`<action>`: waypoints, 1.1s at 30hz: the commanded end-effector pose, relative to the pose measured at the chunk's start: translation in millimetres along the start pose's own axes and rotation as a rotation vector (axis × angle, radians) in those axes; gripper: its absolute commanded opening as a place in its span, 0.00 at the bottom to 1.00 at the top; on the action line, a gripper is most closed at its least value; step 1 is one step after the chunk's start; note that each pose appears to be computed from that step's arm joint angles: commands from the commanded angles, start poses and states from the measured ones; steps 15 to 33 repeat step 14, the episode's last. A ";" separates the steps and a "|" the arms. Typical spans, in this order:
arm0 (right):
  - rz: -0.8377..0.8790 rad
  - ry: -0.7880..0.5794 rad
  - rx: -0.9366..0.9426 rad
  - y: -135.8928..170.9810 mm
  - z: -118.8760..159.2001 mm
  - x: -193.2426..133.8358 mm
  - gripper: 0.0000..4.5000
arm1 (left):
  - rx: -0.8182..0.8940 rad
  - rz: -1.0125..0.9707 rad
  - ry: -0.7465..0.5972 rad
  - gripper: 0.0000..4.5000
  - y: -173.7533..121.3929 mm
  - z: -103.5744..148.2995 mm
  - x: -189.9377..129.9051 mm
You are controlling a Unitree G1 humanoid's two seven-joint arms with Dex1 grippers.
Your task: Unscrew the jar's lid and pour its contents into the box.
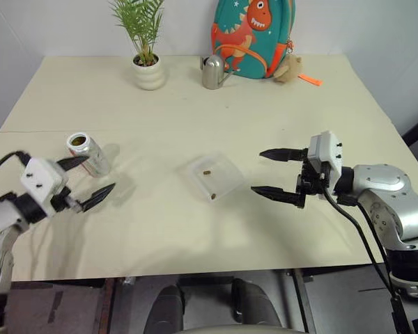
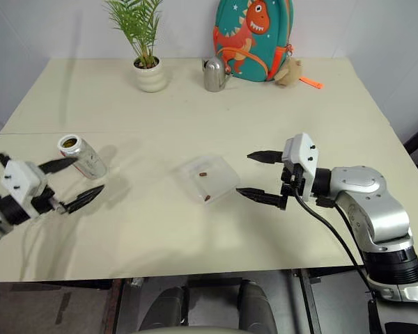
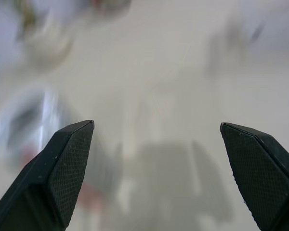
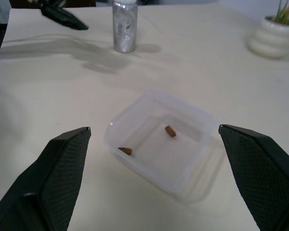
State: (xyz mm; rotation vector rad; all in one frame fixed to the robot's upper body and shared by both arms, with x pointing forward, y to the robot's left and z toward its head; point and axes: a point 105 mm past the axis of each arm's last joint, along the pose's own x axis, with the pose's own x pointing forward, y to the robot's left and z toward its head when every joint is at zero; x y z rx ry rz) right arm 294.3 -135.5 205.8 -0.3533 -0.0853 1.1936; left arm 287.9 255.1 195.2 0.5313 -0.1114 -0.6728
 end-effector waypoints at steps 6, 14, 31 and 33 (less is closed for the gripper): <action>-0.023 0.055 -0.030 -3.2 -1.4 -17.5 1.00 | -0.004 -0.330 -0.111 0.99 -35.9 21.6 37.0; -0.059 0.042 -0.010 1.0 -2.4 -24.8 1.00 | -0.004 -0.344 -0.135 0.99 -27.1 24.8 37.9; -0.059 0.042 -0.010 1.0 -2.4 -24.8 1.00 | -0.004 -0.344 -0.135 0.99 -27.1 24.8 37.9; -0.059 0.042 -0.010 1.0 -2.4 -24.8 1.00 | -0.004 -0.344 -0.135 0.99 -27.1 24.8 37.9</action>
